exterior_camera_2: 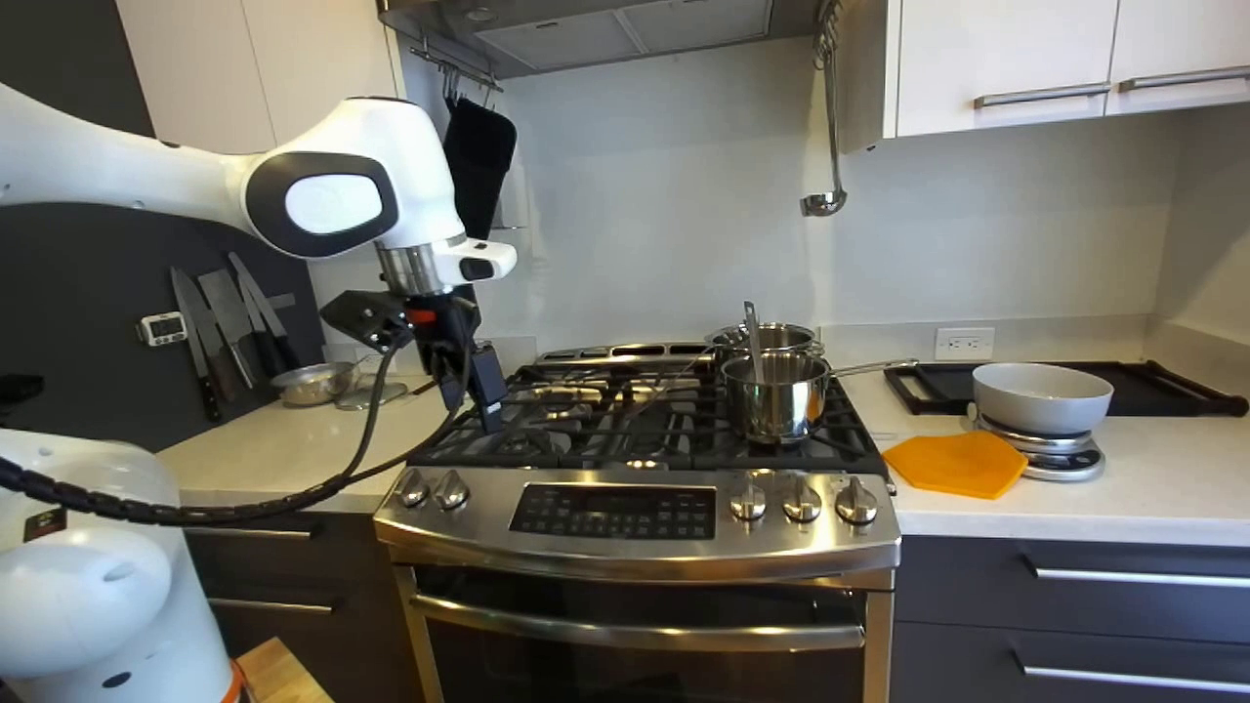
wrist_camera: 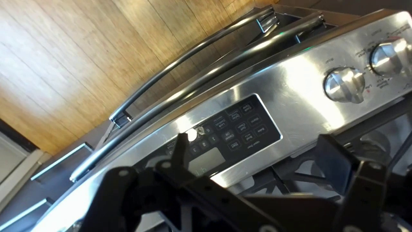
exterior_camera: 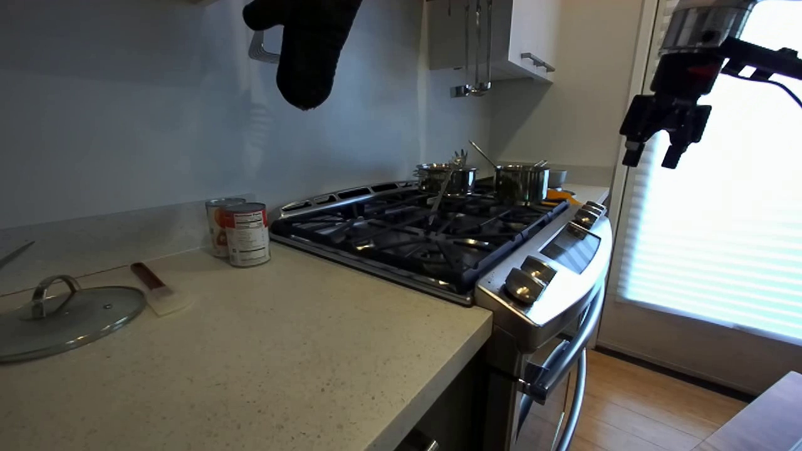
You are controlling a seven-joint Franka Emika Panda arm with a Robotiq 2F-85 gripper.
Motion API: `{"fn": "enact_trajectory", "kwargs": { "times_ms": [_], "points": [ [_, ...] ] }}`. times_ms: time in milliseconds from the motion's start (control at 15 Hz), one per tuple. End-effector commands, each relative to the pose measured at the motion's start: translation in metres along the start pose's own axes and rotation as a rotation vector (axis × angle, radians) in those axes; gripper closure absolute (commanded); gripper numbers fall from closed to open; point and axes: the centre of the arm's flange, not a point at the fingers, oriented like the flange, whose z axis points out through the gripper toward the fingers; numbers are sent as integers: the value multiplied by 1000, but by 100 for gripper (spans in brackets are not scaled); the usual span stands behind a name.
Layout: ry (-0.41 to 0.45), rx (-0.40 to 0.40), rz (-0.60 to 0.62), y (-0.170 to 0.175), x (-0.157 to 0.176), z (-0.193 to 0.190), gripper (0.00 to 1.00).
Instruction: Press the button on the stove
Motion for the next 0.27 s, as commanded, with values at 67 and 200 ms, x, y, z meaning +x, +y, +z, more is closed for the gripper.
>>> {"fn": "enact_trajectory", "kwargs": {
  "times_ms": [67, 200],
  "points": [
    [22, -14, -101, 0, -2, -8, 0],
    [37, -12, -154, 2, -6, -11, 0]
  ]
}}
